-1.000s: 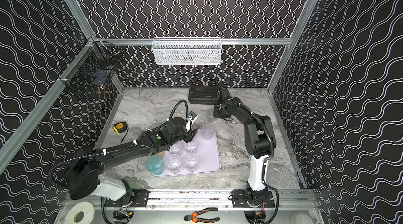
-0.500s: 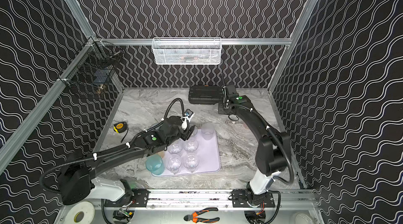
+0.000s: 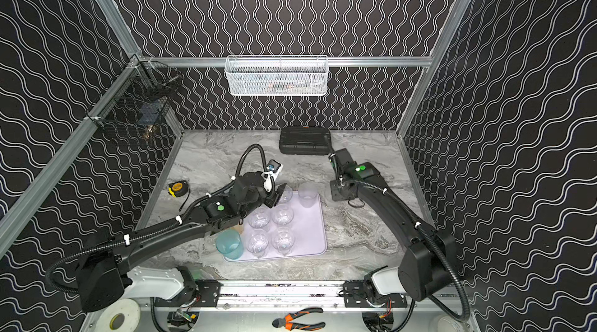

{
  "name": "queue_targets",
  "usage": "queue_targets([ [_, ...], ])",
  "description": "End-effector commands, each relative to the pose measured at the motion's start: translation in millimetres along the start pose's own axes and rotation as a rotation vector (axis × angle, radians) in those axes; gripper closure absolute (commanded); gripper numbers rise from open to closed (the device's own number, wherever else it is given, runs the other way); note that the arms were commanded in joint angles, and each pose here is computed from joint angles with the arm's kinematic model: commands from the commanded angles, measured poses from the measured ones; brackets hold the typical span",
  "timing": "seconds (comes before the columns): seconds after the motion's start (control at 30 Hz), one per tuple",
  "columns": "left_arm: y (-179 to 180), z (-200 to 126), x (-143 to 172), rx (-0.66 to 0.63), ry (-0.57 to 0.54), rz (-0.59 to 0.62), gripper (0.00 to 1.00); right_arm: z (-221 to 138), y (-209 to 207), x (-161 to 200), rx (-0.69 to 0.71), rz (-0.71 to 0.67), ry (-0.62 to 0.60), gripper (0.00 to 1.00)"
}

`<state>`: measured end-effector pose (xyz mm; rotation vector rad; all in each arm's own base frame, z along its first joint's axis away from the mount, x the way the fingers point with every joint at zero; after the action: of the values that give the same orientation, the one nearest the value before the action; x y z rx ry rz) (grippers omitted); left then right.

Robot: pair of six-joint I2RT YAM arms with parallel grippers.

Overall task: Place the glasses into the tray
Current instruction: Pick up the glass from the top-center of the table, then place the glass on the tray.

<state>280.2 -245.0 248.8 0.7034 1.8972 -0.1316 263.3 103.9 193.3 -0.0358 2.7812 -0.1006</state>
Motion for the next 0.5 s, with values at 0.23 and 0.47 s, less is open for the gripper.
queue_targets([
  [0.23,-4.6,-7.7,31.3,-0.007,0.053,-0.062,0.33,19.6,67.6,52.5,-0.036,-0.092,0.065,0.98],
  [0.47,-2.4,-10.5,36.8,-0.020,0.060,-0.046,0.33,35.9,89.5,47.1,-0.010,-0.150,0.073,0.99],
])
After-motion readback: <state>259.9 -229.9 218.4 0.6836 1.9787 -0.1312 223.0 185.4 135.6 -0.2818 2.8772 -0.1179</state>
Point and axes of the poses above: each gripper's point midway between its finger pads, its own z axis out along the fingers, its own y axis along the line the jaws close on, x = y × z, the point moved 5 cm from there along -z, back along the fingers, and after that the axes turned 7 degrees about z, right-handed, at the moved point
